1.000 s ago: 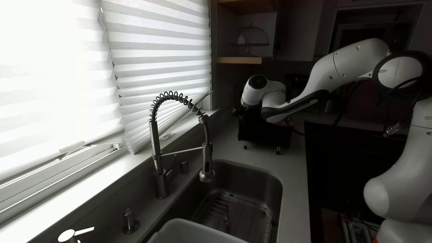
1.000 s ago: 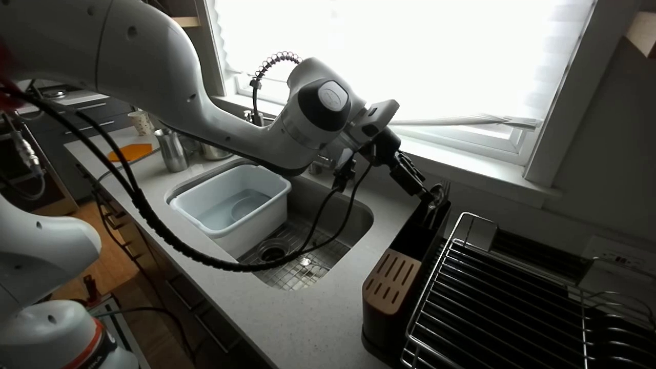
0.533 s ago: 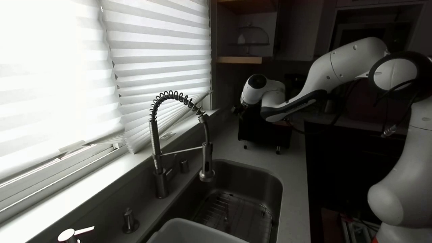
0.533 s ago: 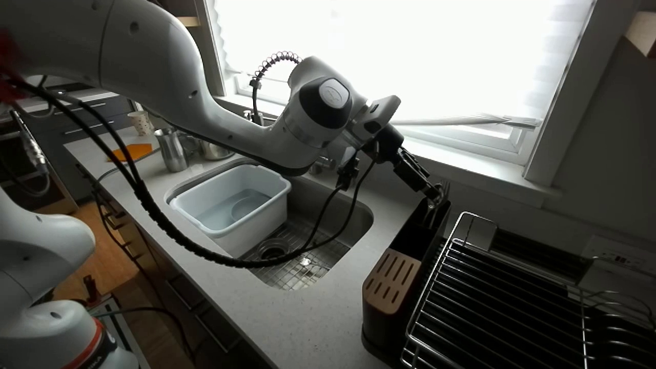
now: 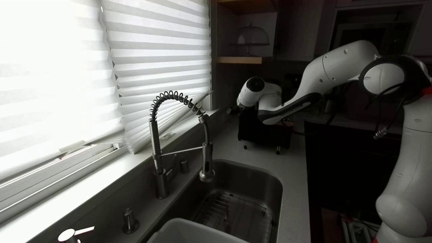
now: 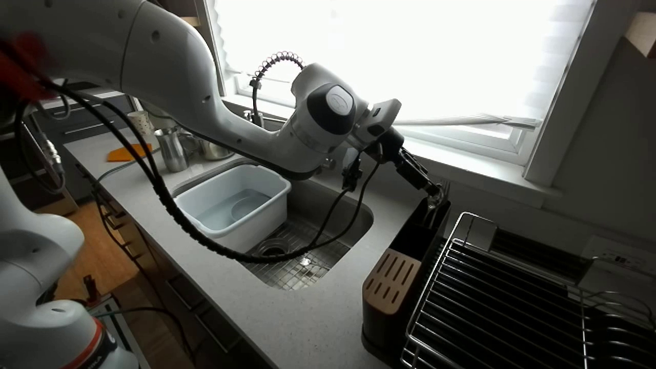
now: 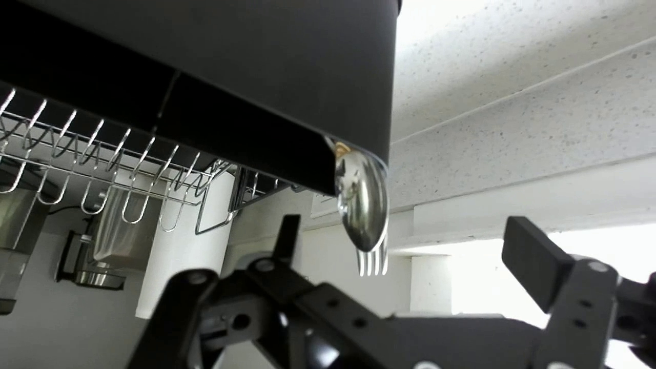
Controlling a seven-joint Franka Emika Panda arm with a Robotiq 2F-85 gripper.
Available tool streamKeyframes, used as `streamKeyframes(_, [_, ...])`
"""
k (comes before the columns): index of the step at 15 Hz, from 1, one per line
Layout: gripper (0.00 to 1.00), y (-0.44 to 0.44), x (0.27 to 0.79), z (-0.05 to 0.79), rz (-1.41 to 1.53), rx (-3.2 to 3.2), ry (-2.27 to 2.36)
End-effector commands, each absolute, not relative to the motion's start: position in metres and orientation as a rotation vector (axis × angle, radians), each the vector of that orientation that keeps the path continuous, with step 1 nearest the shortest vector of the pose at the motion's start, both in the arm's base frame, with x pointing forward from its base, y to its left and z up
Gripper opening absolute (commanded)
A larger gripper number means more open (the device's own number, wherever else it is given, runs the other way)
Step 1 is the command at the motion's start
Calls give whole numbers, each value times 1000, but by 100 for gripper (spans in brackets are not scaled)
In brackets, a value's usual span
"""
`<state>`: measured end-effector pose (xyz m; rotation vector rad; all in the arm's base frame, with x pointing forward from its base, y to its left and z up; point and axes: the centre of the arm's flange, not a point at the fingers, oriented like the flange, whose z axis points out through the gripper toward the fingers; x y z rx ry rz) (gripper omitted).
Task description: Move the spoon and fork to the middle compartment of the black cutlery drying rack
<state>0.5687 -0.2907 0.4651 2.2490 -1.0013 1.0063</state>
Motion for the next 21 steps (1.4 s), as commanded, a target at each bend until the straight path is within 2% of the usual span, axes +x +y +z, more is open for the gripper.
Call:
streamKeyframes(1, [94, -300, 582, 458, 1014, 2275, -1010])
streamKeyframes(3, [78, -303, 585, 457, 1016, 2281, -1012])
streamKeyframes(4, [62, -303, 586, 457, 1017, 2286, -1012])
streamKeyframes(5, [52, -304, 588, 456, 1018, 2289, -1014])
streamKeyframes(10, [14, -307, 590, 455, 1008, 2294, -1001])
streamKeyframes(12, [2, -311, 588, 457, 1006, 2284, -996])
streamKeyframes(14, [0, -314, 585, 460, 1007, 2280, -992])
streamKeyframes(21, [2, -309, 581, 470, 1018, 2281, -956])
